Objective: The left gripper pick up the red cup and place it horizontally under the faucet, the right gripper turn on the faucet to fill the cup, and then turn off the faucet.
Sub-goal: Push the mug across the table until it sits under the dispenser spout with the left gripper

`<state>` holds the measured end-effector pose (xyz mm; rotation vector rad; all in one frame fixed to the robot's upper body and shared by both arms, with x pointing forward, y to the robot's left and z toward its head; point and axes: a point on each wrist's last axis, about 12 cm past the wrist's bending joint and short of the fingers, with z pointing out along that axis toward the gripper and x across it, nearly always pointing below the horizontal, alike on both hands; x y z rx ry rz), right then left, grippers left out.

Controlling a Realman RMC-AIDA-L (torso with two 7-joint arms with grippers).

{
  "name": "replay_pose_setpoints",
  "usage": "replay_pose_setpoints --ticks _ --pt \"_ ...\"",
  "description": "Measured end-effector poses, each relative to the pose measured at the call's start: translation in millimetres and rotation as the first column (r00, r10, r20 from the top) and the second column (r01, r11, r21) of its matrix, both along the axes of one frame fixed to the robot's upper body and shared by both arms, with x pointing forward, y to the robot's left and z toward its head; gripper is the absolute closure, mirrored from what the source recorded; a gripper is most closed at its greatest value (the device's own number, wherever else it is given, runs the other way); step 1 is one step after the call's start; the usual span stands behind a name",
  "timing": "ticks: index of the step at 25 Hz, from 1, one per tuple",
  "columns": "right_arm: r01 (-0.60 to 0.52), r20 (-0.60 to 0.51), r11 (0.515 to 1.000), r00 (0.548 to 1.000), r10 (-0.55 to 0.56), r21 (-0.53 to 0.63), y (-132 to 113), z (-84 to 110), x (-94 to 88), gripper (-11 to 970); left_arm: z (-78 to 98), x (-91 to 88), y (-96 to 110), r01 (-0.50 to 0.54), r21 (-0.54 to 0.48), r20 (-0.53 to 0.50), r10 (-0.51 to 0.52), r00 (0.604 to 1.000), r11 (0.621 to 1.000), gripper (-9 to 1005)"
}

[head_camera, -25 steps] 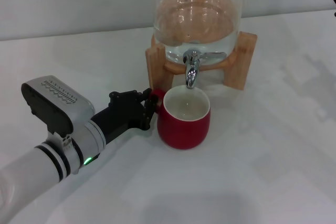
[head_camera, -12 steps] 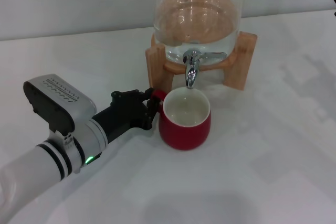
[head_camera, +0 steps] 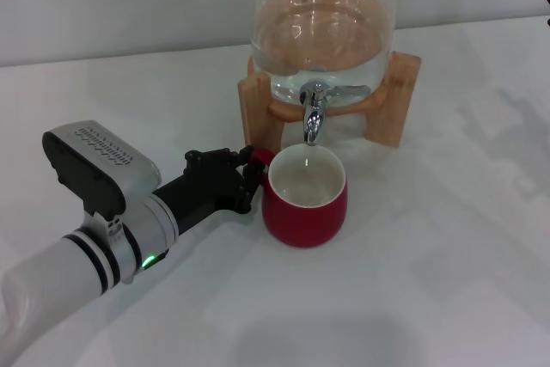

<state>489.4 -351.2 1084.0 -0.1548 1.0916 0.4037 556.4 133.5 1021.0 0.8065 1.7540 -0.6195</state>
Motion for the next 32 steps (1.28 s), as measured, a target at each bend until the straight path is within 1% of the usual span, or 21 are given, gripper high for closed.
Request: replay_pose_setpoints --ticks 5,10,32 --pt "0.000 0.000 1.000 1.000 0.000 0.000 0.0 0.0 0.0 178 0.6 0.5 -1.0 0.002 0.001 0.000 -0.002 1.000 1.000 826" --pt "0.000 -0.001 1.000 1.000 0.000 0.000 0.0 -0.1 0.0 178 0.6 0.2 -1.3 0.003 0.000 0.000 -0.003 1.000 1.000 781" --pt "-0.004 0.002 1.000 1.000 0.004 0.000 1.3 1.1 2.9 178 -2.7 -1.1 3.7 -0.017 0.004 -0.011 0.017 1.000 1.000 781"
